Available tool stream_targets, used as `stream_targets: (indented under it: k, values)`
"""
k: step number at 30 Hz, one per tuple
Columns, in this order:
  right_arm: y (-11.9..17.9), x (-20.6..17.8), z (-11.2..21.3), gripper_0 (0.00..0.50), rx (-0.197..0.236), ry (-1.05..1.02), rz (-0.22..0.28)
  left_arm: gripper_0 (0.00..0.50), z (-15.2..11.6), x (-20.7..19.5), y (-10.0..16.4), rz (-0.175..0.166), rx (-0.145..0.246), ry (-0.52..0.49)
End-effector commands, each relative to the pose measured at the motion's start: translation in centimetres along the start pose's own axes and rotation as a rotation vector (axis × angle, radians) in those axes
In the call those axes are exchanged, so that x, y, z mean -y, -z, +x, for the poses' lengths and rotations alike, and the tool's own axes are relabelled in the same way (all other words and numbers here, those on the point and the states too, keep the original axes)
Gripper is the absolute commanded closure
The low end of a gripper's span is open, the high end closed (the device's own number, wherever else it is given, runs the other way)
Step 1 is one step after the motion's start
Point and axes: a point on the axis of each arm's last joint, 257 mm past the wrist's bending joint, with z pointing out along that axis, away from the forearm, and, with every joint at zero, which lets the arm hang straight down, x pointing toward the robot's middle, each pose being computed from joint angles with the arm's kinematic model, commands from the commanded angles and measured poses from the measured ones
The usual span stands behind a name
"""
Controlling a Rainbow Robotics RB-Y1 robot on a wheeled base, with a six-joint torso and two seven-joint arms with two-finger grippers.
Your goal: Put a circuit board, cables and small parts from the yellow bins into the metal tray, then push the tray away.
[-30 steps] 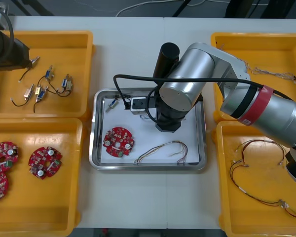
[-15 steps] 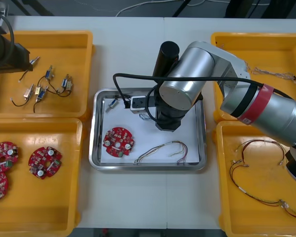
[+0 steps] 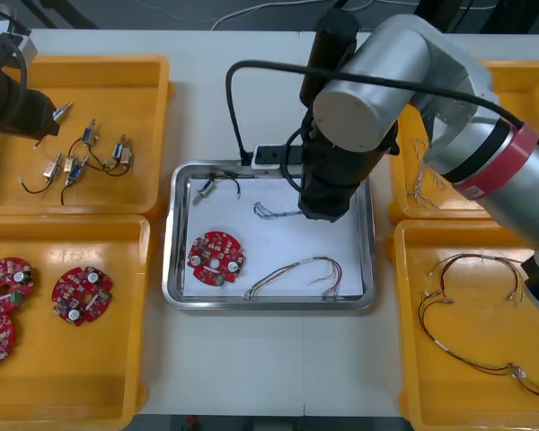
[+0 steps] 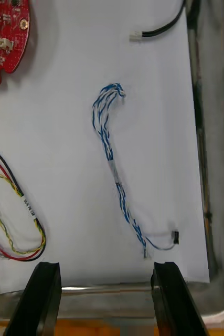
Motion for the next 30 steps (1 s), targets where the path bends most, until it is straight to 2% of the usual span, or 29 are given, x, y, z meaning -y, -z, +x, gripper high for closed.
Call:
stream_targets:
  k: [1,6,9,15,25,30]
  values:
    - [5.2,2.8,0.7,0.0,0.035,-0.17,0.062,0.0,0.1,-2.9,-0.1,-0.005,0.027,-0.067]
    - [7.3,3.4,3.6,0.0,-0.003,-0.369,0.074,0.0,0.8,-3.5,-0.7,0.01,0.022,-0.08]
    - [8.3,3.8,5.2,0.0,-0.015,-0.498,0.079,0.0,1.2,-3.7,-1.4,0.014,0.041,-0.081]
    - [9.6,5.4,7.1,0.0,0.04,-0.738,0.093,0.0,1.8,-3.4,-1.9,0.029,0.055,-0.093]
    - [10.7,7.1,12.4,0.0,0.043,-1.045,0.149,0.0,3.8,-3.1,-3.8,0.049,0.072,-0.099]
    - [11.3,6.9,14.9,0.0,0.066,-1.184,0.167,0.0,4.5,-3.0,-4.5,0.046,0.071,-0.105]
